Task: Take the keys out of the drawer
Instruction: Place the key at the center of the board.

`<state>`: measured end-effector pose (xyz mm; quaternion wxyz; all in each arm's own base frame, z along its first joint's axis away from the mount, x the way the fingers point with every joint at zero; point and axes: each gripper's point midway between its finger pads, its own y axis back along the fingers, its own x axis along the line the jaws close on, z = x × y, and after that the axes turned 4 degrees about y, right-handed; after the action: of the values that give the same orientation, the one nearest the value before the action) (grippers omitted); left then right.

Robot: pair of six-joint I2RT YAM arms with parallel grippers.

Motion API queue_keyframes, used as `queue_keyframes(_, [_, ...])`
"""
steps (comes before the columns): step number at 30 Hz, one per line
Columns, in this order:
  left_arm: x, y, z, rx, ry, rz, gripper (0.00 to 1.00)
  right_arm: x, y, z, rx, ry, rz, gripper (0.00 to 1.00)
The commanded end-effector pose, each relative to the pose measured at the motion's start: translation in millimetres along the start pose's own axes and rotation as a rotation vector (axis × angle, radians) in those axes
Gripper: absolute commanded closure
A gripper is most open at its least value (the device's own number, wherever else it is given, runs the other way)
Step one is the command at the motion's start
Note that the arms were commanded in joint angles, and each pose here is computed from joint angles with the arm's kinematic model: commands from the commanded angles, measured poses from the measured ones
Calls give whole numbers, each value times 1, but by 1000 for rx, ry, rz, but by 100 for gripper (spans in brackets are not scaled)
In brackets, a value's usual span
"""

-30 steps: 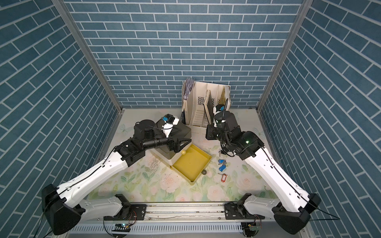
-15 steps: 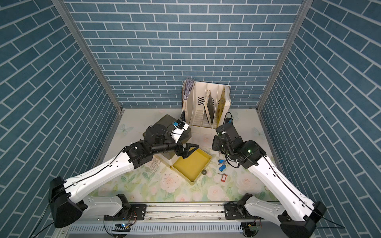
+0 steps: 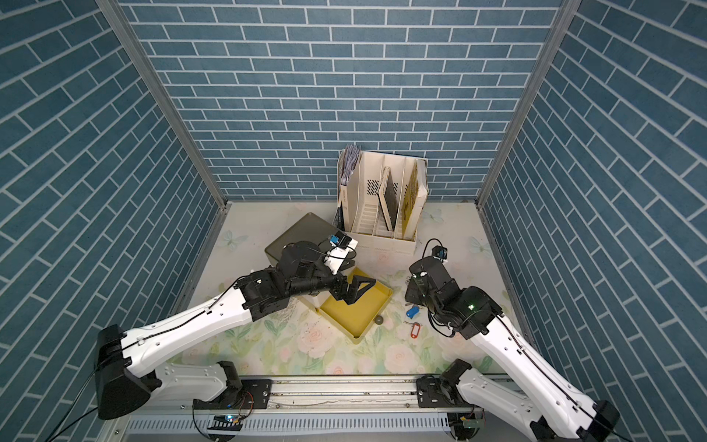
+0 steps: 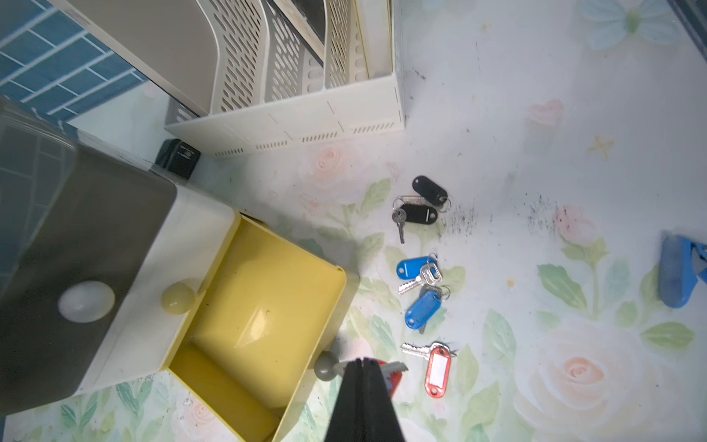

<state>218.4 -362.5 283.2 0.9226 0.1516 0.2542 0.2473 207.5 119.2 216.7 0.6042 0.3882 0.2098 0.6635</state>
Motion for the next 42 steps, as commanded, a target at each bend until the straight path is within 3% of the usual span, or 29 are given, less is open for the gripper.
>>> queue_keyframes(1, [-1, -7, -11, 53, 28, 7, 0, -6, -4, -19, 50, -70, 14, 100])
queue_keyframes(9, [-6, -8, -32, 73, 22, 24, 0, -9, -21, -65, 195, -119, 58, 100])
queue_keyframes(21, [-14, -14, -61, 118, 6, 16, 0, -18, -34, -110, 296, -200, 108, 100])
queue_keyframes(42, [-24, -26, -79, 167, -20, -5, 0, -35, -58, -157, 369, -271, 124, 100])
